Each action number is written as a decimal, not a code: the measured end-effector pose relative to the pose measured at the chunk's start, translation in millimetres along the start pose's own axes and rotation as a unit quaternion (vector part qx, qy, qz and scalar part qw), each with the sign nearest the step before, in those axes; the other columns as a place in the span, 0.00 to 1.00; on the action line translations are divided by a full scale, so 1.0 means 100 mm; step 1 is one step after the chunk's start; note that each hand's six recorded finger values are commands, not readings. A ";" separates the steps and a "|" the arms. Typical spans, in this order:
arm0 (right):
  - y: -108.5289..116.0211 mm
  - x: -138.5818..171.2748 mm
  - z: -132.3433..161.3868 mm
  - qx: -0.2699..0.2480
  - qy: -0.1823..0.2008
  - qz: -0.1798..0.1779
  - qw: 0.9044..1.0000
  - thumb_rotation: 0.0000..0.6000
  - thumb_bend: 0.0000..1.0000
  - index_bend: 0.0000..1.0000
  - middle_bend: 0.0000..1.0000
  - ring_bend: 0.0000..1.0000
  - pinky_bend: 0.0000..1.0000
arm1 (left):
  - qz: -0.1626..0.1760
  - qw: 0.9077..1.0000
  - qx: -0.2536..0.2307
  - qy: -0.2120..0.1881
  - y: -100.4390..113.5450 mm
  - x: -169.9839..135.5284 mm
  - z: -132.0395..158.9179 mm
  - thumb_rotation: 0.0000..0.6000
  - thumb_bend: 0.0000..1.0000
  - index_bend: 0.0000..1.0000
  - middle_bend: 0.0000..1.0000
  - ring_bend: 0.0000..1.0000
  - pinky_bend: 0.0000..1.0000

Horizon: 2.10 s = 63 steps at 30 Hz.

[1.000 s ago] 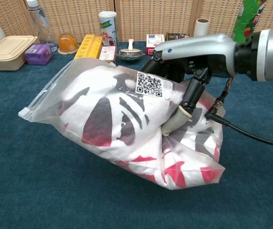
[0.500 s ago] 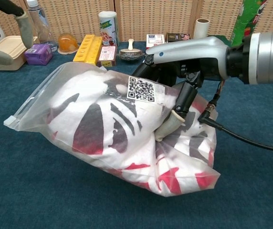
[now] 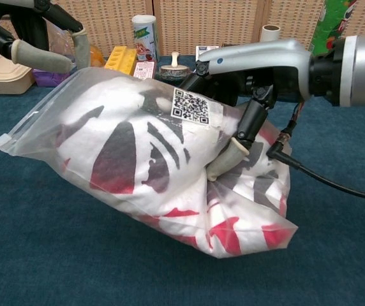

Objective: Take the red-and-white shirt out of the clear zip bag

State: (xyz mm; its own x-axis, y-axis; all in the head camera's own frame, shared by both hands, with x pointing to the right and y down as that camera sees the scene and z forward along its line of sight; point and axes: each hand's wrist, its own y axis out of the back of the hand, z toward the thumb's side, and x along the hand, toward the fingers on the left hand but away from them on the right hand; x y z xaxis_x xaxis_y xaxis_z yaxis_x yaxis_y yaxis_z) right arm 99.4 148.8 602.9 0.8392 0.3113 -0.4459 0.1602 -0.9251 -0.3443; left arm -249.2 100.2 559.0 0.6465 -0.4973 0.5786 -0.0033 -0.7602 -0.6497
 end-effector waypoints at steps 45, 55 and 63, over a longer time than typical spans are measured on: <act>0.08 0.10 0.04 -0.069 0.030 -0.008 0.997 1.00 0.15 0.83 0.85 1.00 0.96 | 0.051 0.996 0.037 -0.065 0.03 0.28 0.21 0.43 0.24 0.42 1.00 0.97 0.87; 0.11 0.11 0.05 -0.074 0.028 -0.014 0.997 1.00 0.15 0.83 0.85 1.00 0.96 | 0.047 0.995 0.006 -0.084 0.01 0.34 0.31 0.47 0.25 0.45 1.00 0.97 0.87; 0.16 0.11 0.02 -0.088 0.026 -0.023 0.995 1.00 0.15 0.83 0.85 1.00 0.96 | 0.044 0.994 -0.006 -0.096 -0.04 0.31 0.36 0.58 0.33 0.49 1.00 0.97 0.87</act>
State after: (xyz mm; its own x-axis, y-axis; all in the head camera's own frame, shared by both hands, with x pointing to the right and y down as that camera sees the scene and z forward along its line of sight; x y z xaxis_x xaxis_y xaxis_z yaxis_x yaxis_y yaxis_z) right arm 110.1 137.7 591.3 0.8538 0.3468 -0.3883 0.2840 -0.9354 -0.2108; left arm -201.8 102.3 561.8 0.7769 -0.4740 0.4145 -0.0752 -0.7233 -0.6864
